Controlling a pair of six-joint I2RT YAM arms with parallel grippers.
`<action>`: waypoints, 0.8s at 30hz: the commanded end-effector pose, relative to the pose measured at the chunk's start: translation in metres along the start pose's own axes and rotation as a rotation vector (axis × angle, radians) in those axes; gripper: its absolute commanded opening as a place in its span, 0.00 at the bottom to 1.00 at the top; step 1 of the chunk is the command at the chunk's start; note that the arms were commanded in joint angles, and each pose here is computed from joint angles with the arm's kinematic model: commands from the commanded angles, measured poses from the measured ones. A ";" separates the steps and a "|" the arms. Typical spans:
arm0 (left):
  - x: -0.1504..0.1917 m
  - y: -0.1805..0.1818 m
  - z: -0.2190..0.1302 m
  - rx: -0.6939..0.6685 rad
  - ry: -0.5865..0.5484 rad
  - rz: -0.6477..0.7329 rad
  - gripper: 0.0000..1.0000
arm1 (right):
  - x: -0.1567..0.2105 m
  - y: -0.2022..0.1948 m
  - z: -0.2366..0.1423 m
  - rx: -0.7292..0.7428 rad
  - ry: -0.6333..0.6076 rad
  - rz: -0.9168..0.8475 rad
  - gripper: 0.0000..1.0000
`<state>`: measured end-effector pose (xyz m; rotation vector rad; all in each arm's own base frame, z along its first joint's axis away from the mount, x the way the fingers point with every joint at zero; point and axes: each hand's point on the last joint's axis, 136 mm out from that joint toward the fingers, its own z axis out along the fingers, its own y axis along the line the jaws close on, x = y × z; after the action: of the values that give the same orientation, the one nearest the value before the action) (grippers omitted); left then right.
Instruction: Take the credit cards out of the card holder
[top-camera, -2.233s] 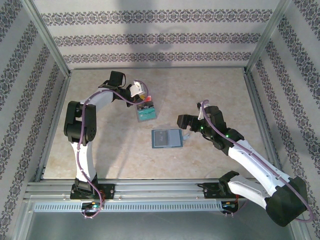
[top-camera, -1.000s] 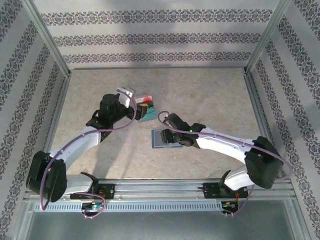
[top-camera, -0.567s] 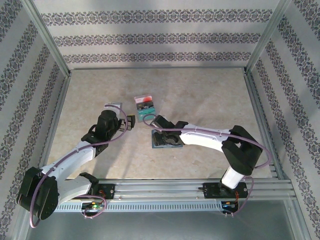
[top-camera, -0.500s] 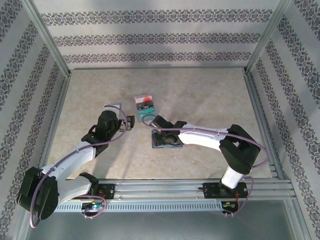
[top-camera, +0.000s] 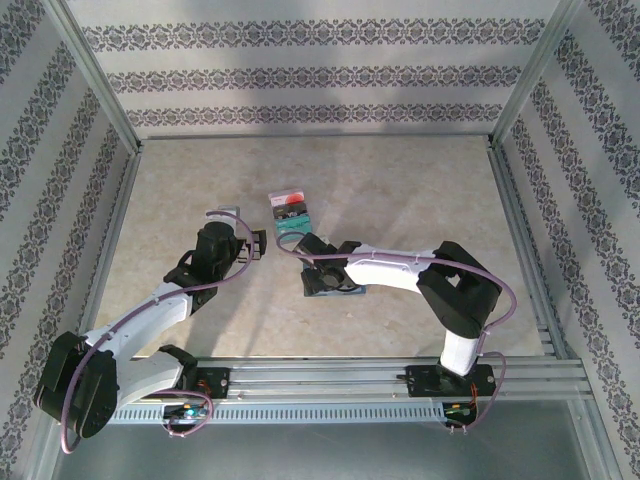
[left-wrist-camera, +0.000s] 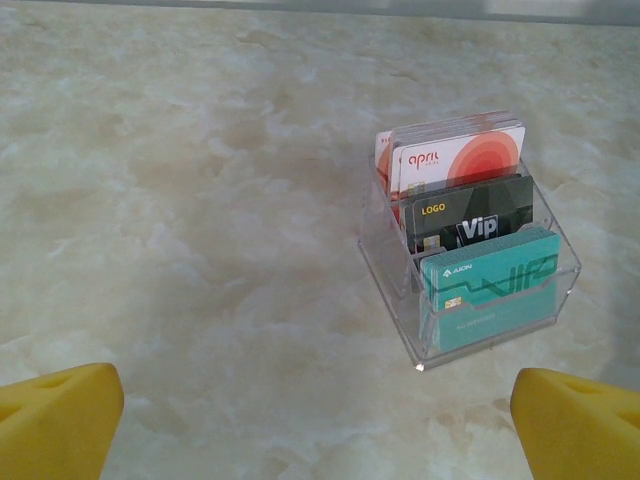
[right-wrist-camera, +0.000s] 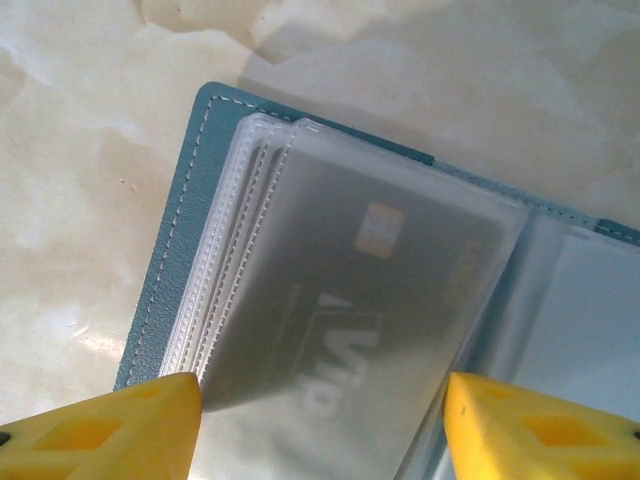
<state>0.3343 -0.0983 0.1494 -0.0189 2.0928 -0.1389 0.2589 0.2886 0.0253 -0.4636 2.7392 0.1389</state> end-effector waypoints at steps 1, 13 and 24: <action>0.005 0.005 0.000 -0.025 0.007 -0.013 0.99 | 0.003 -0.004 0.005 0.035 0.015 -0.005 0.58; -0.010 0.000 -0.009 0.004 -0.024 0.000 0.99 | -0.004 -0.019 -0.006 0.054 -0.027 0.021 0.39; -0.019 -0.018 -0.016 0.086 -0.015 0.065 0.96 | 0.000 -0.064 -0.018 0.148 -0.051 0.069 0.47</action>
<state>0.3297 -0.1035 0.1606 0.0283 2.0839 -0.1692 0.2742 0.2469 0.0361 -0.3471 2.6998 0.0389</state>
